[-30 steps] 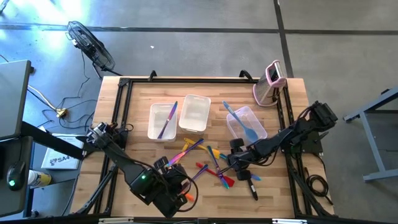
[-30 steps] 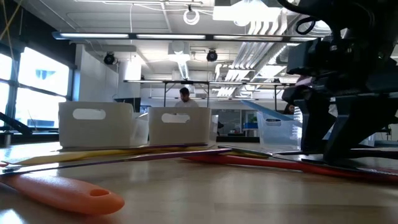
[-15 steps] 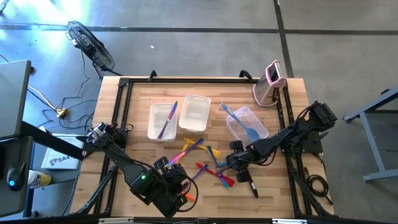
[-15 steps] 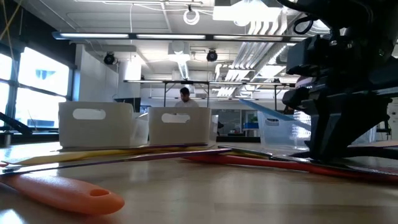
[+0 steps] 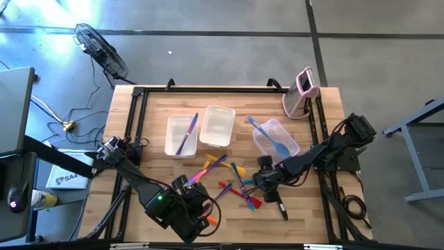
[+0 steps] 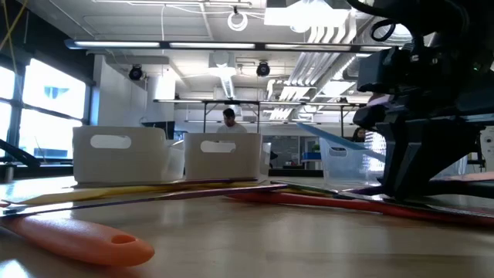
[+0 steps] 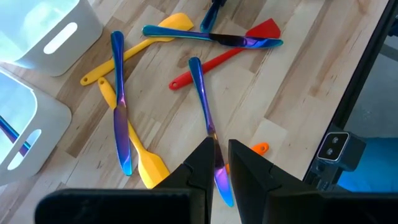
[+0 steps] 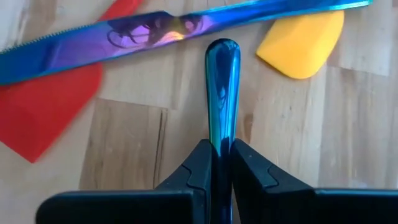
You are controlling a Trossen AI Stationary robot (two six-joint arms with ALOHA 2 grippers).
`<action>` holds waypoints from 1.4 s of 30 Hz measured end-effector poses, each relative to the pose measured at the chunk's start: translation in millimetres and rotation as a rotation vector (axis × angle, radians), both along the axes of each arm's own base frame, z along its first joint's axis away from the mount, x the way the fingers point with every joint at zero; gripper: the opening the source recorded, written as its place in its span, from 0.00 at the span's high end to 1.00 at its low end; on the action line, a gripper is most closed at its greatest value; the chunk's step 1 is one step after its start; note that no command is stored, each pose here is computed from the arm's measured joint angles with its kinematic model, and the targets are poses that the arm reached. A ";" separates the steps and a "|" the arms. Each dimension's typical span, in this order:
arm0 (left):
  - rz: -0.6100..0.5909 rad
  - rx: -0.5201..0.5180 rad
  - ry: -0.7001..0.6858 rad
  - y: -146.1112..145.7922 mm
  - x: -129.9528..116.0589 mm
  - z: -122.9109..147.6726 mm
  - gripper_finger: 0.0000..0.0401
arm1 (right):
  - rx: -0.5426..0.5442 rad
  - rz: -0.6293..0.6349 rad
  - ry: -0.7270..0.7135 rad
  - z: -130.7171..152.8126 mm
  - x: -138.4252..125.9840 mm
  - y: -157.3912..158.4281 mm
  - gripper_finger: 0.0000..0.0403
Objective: Pick & Place Kitchen Items
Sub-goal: Put the blue table knife into the left white bin
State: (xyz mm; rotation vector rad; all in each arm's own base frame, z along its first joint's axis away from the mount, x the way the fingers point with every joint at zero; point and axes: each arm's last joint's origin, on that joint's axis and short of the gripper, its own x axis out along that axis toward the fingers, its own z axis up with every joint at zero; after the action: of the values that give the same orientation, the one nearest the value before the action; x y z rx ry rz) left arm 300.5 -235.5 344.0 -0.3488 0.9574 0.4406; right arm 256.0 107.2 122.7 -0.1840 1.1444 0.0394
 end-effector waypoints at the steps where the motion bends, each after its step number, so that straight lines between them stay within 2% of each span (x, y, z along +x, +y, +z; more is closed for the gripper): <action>1: 0.000 0.000 0.000 0.0 0.0 0.0 0.89 | -0.008 -0.009 0.005 1.2 -0.2 0.9 0.93; 10: 0.000 0.001 0.000 0.0 0.0 0.0 0.89 | -0.125 -0.010 0.054 21.7 2.8 12.3 0.93; 24: -0.003 0.025 -0.011 0.6 0.2 0.3 0.89 | -0.073 0.058 -0.062 65.8 17.7 48.9 0.93; 28: -0.032 0.119 -0.028 -1.8 2.3 -4.6 0.89 | -0.040 0.125 -0.122 86.3 20.8 67.9 0.93; 34: -0.089 0.366 -0.060 -12.9 13.6 -27.3 0.89 | 0.044 0.301 -0.274 127.2 21.4 103.6 0.93; 37: -0.144 0.499 -0.055 -18.0 17.0 -36.9 0.89 | 0.106 0.396 -0.352 145.5 20.2 116.8 0.93; 42: -0.208 0.716 -0.096 -27.0 31.6 -52.7 0.89 | 0.271 0.562 -0.475 169.7 19.4 134.3 0.93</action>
State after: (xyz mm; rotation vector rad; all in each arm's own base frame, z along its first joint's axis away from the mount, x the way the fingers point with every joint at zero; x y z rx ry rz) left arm 332.2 -262.5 291.3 0.3725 0.6787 0.5380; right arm 275.4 241.5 292.3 -0.2523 0.5775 0.6152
